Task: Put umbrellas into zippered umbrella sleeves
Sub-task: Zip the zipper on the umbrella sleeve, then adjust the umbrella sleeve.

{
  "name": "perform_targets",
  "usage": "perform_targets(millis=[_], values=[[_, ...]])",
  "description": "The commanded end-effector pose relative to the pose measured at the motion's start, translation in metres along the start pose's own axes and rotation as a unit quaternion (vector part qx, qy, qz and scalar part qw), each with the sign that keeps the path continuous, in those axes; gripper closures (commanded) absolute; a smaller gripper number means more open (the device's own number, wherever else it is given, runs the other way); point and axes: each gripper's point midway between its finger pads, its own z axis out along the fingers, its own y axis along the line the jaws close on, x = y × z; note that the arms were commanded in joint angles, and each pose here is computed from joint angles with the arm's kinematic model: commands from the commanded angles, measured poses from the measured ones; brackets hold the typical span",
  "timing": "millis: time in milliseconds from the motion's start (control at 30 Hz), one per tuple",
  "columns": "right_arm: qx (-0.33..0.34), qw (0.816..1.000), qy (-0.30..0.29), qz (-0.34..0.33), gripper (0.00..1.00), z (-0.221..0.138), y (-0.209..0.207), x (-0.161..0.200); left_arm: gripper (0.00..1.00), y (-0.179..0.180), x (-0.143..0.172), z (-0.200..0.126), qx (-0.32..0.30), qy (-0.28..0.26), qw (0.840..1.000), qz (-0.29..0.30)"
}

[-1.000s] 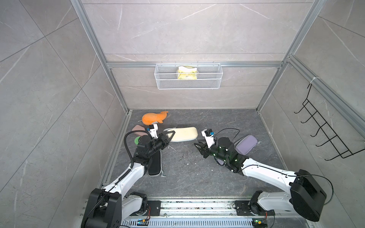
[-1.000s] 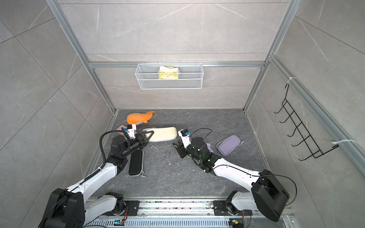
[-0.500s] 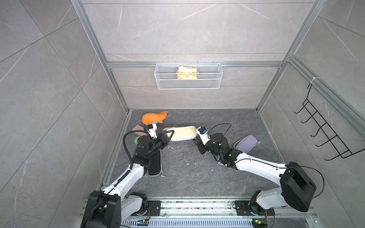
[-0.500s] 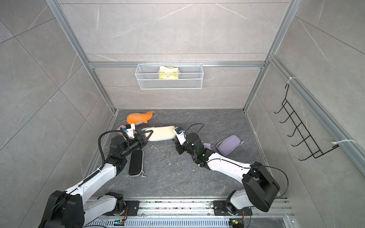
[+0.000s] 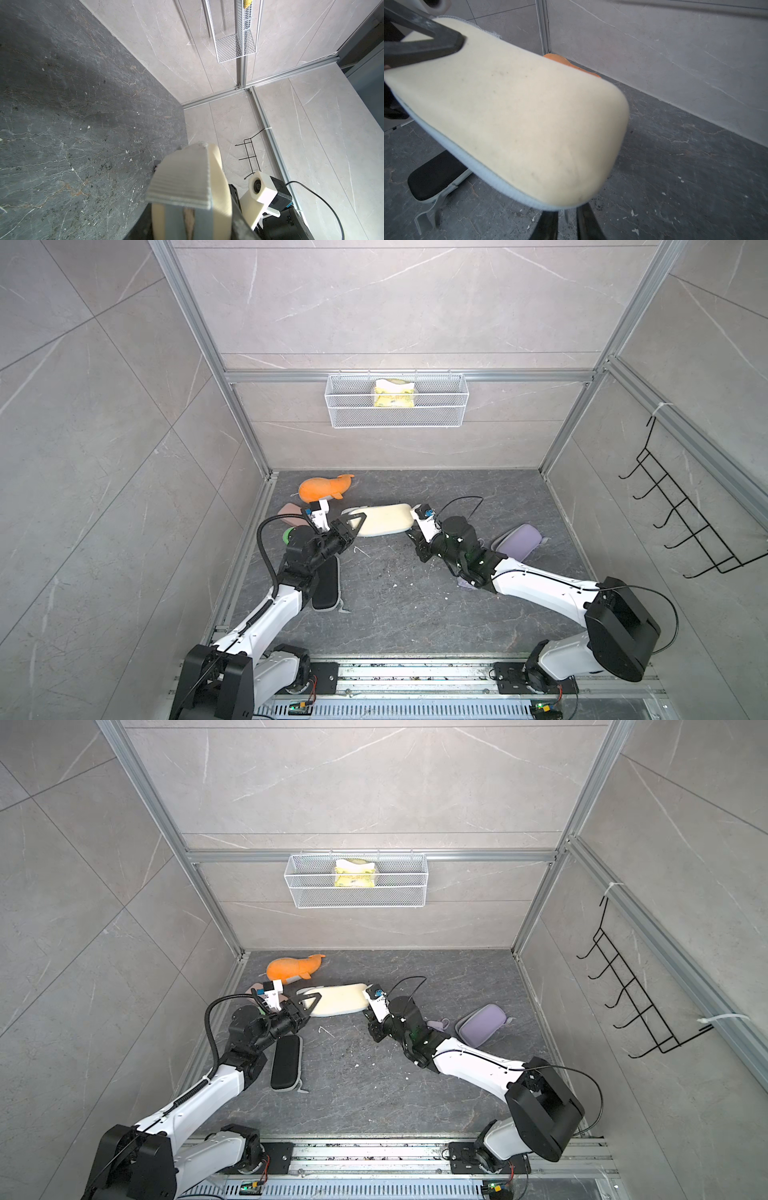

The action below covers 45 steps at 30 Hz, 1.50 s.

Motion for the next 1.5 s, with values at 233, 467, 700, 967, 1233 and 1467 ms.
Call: perform_targets(millis=[233,467,700,967,1233,1467], values=[[-0.025,0.999,-0.004,-0.029,1.00,0.004,0.027,-0.009,1.00,-0.043,-0.012,-0.007,0.063,-0.027,0.997,0.045],[-0.064,0.997,-0.018,-0.048,1.00,-0.001,0.087,-0.013,1.00,-0.036,-0.033,-0.011,0.061,-0.099,0.992,0.046],[-0.142,0.988,-0.048,-0.036,1.00,0.005,0.181,-0.035,1.00,-0.031,-0.019,0.003,0.062,-0.120,0.990,0.044],[-0.155,0.986,-0.046,0.047,0.86,0.004,0.186,-0.041,1.00,-0.031,-0.018,0.003,0.067,-0.134,0.988,0.043],[-0.080,0.959,0.030,0.271,0.20,-0.014,0.077,0.000,1.00,-0.022,-0.026,0.000,0.060,-0.171,0.982,0.050],[-0.134,0.894,-0.031,0.427,0.16,-0.007,0.042,-0.037,1.00,-0.028,-0.026,0.004,0.076,-0.214,0.973,0.045]])
